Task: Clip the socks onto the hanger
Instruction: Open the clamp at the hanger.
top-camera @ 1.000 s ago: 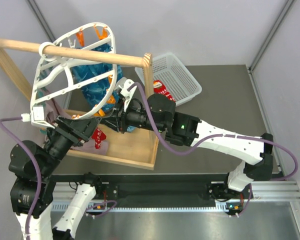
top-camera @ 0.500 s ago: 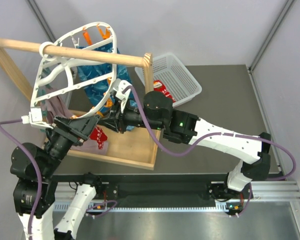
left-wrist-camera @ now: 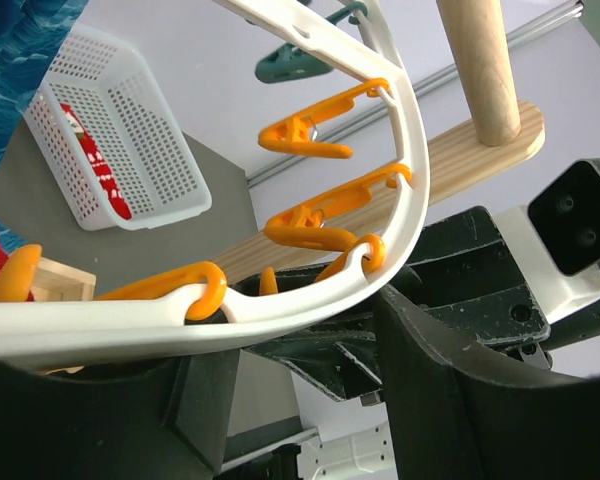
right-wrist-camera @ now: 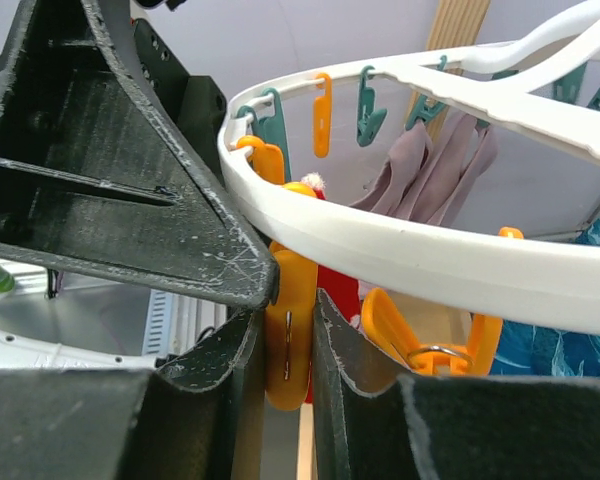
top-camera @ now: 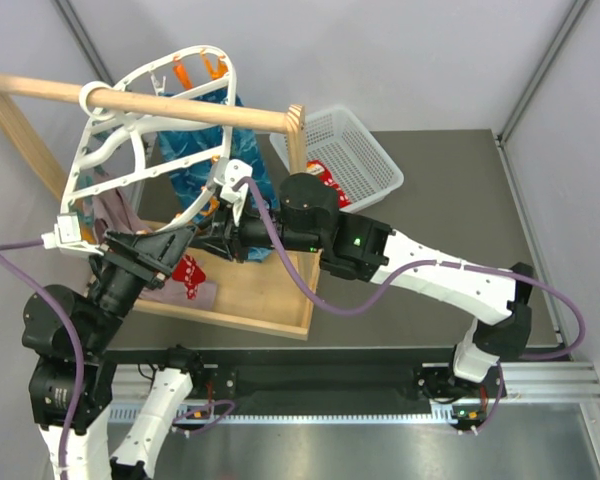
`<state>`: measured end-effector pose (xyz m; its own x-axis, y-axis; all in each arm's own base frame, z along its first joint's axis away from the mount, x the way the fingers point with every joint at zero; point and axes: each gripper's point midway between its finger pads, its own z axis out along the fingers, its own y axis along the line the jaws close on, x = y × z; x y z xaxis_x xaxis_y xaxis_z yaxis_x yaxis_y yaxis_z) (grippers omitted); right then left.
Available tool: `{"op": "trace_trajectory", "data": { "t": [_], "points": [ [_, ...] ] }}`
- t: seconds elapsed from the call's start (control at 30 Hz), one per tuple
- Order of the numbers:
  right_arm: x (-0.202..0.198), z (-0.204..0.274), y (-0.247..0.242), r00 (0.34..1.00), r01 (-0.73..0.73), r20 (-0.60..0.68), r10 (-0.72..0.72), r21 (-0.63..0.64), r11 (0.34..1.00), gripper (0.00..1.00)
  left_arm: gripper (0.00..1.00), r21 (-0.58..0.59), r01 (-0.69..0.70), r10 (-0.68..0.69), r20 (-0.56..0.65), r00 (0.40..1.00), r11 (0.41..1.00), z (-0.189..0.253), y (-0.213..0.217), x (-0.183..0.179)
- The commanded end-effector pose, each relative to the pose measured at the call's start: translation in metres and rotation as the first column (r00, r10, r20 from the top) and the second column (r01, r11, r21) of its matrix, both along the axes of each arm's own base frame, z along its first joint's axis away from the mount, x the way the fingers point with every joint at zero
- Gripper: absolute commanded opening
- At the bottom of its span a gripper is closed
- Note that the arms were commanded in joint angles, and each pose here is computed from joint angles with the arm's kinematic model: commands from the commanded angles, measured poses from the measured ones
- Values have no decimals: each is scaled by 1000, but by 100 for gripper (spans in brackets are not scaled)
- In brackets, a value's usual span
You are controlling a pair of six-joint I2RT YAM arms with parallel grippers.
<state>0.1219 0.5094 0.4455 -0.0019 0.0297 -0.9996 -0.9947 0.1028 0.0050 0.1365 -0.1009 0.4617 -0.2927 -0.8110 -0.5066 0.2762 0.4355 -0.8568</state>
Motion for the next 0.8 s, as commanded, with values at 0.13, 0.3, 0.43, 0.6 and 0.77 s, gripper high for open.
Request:
{"op": "trace_trajectory", "data": {
  "t": [0.13,0.3,0.43,0.6,0.77],
  "points": [
    [-41,6,-2,976,-200,78,202,-29,979,0,52,2,-58,57,89,994,998,23,7,15],
    [-44,3,-2,971,-219,90,223,-47,975,0,36,2,-65,65,87,994,998,22,9,16],
    [-45,2,-1,968,-228,96,232,-53,972,0,26,0,-62,62,89,994,998,22,8,15],
    [-43,0,0,973,-214,81,217,-46,976,14,12,0,-56,55,88,995,998,22,7,15],
    [-36,-2,-1,984,-168,61,169,-30,985,35,0,4,-61,60,89,994,998,23,8,14]
  ]
}}
